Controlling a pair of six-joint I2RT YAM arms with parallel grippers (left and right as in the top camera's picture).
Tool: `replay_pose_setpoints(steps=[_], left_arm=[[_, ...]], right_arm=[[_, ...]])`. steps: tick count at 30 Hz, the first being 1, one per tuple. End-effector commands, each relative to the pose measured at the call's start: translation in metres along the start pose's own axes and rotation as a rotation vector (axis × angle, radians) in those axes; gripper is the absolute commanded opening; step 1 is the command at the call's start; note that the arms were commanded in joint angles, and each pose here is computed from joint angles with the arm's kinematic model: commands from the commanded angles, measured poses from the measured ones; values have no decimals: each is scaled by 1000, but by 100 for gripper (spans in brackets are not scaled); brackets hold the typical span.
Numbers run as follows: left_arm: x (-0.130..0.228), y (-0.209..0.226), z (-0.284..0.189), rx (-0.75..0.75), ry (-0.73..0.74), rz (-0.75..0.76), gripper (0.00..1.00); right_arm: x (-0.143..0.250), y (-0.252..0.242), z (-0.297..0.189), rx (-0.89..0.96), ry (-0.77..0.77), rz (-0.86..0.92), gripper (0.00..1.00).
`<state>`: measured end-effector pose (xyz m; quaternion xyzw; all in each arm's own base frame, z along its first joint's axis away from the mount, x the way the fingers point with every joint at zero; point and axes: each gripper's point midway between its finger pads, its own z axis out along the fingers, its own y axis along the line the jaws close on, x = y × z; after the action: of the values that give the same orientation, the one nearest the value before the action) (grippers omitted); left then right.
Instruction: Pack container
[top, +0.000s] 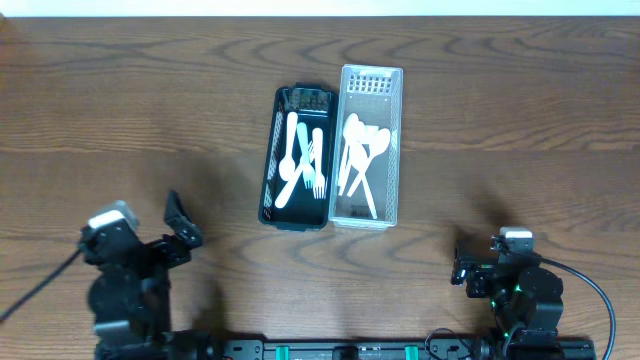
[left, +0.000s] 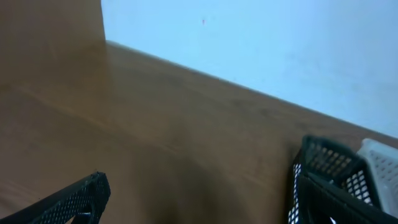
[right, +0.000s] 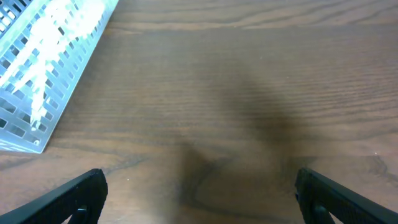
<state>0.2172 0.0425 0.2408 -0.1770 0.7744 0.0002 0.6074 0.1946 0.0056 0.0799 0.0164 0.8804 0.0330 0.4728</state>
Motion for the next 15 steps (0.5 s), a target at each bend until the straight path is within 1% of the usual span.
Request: replay_pose_setpoints(steps=[1,4,7,15], left_arm=[[31,7,9,2,-5,-61,98],[59,14,17,-2,9,-59,98],[78,18,23,-5,18,-59,98],[81,19,24,-6,20,-58,98]], right_arm=[[3,1,2,-4,2,9,99],[3,1,2,-4,2,9,99],[3,1,2,-4,2,9,99],[3,1,2,-4,2,9,99]])
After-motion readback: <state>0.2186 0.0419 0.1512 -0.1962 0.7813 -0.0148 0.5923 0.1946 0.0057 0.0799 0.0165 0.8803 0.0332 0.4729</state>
